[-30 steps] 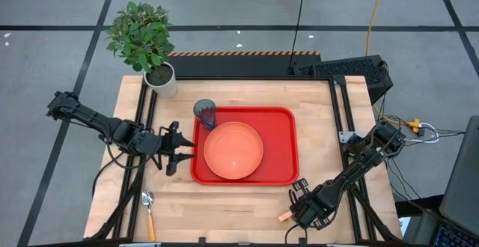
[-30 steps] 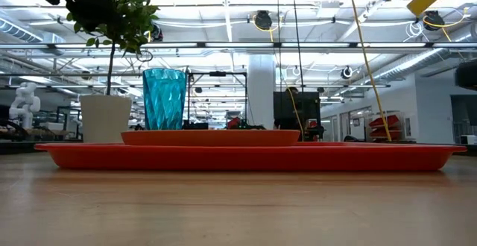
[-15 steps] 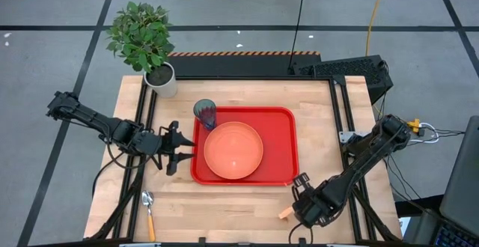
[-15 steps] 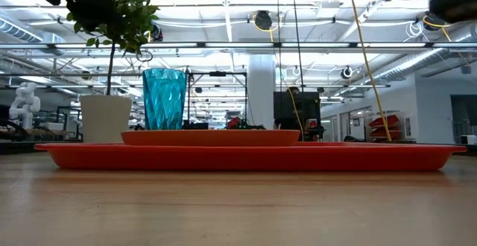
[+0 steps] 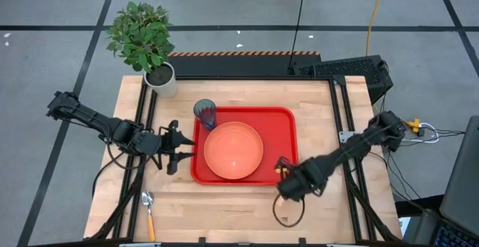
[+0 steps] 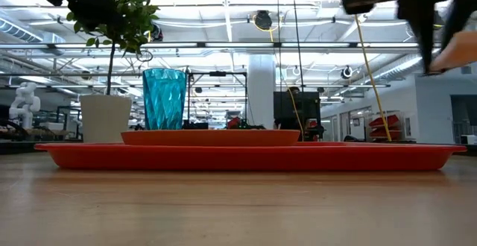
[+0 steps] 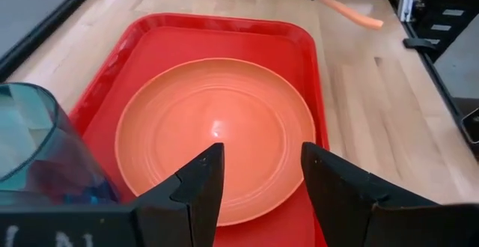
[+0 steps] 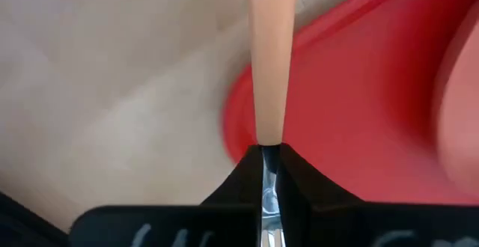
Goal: Pick and place plate/cup/fork/spoon on tray
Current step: Put the yellow fork on the red serving tray to the right of the orange plate
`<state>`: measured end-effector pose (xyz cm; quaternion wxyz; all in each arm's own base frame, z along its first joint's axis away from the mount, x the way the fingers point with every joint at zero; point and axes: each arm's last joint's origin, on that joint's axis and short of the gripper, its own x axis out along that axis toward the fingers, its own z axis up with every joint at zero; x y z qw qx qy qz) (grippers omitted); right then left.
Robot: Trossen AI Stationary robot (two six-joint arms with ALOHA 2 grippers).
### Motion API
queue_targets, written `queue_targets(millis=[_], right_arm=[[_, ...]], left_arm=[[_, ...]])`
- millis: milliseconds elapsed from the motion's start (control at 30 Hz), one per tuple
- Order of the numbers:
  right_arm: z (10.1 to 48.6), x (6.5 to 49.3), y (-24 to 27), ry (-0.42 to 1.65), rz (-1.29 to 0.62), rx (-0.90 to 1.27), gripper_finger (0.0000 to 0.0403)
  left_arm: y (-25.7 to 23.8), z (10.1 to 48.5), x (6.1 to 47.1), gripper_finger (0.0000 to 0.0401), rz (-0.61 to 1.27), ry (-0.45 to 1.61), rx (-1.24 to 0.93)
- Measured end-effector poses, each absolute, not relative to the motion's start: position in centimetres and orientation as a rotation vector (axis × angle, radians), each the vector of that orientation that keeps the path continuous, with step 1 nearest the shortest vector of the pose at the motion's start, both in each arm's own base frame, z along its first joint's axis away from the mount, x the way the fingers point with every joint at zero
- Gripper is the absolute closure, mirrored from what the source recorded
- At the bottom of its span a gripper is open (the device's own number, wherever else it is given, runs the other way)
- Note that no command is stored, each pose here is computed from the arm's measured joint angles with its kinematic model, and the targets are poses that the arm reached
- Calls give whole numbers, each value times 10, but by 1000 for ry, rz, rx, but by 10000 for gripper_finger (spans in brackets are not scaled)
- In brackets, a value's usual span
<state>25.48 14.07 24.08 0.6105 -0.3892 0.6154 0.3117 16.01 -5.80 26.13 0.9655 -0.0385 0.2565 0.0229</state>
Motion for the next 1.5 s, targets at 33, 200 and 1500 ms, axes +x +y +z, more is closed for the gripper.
queue_targets(millis=[33,200,1500], right_arm=[[241,257,137,1404,764,-943,402],[241,274,111,1356,786,-1008,402],[204,332,18,1180,1009,-1174,397]], left_arm=[[-58,261,160,219,52,518,-71],[-59,258,163,219,71,533,-52],[-52,272,149,219,56,446,-81]])
